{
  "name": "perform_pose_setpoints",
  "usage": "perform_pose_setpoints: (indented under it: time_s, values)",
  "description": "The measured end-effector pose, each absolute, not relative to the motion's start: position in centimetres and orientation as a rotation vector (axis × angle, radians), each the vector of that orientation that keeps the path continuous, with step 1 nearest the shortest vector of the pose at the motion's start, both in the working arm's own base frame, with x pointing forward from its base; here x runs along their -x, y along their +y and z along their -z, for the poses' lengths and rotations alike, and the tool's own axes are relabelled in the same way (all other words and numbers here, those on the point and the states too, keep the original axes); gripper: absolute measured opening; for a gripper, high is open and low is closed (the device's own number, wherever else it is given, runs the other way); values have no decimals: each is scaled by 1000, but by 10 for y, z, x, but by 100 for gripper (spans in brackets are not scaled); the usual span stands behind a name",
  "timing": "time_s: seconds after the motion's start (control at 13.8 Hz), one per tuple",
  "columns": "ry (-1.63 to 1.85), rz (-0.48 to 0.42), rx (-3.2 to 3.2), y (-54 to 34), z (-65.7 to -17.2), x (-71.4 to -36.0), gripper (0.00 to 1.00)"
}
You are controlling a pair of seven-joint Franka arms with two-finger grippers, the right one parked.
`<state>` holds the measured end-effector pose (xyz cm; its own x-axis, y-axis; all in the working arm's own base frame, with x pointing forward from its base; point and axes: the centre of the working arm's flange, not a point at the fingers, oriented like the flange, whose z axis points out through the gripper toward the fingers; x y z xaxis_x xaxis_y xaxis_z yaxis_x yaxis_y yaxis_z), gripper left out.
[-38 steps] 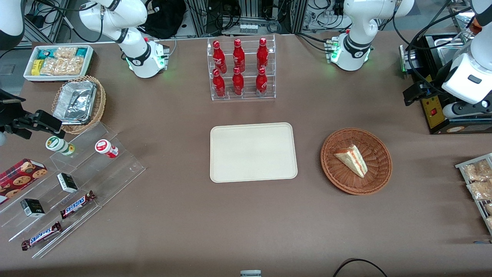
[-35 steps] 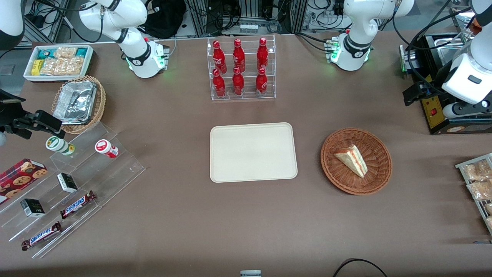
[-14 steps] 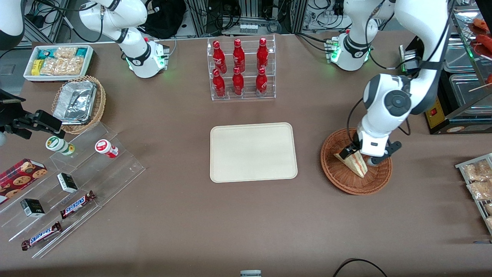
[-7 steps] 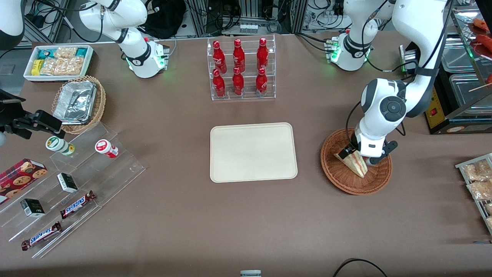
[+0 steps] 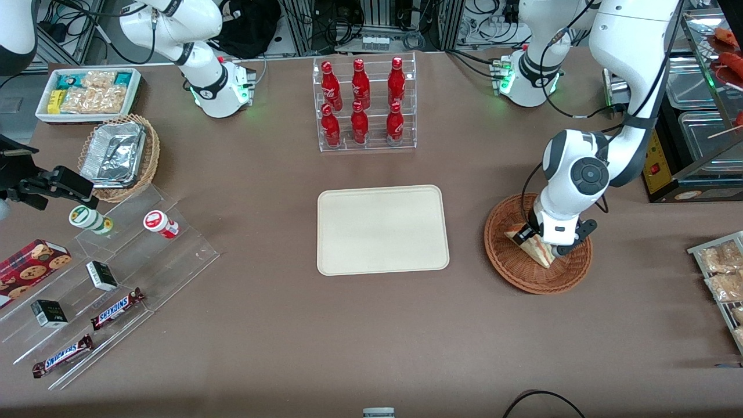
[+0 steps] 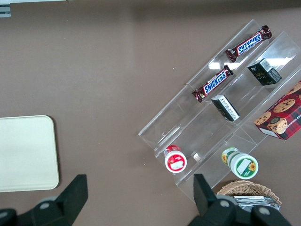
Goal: Place sandwich from basket to tray
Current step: 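Lift the sandwich and carry it with the left gripper over the cream tray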
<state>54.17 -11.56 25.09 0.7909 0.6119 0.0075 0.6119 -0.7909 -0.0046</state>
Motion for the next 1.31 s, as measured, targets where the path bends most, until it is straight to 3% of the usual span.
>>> perform_pose_setpoints:
  time_s: [0.07, 0.22, 0.44, 0.65, 0.8, 1.09, 1.31]
  values:
    - [-1014, 12, 2967, -116, -254, -544, 42]
    - [-1011, -15, 2953, -117, -268, -550, 33]
    - [-952, -122, 2911, -128, -329, -564, 18]
    - [-807, -177, 2917, -184, -400, -567, 18]
    - [-659, -179, 2971, -230, -422, -557, 17]
    - [-381, -222, 3060, -332, -414, -514, 15]
    - [-221, -195, 3115, -403, -384, -493, 15]
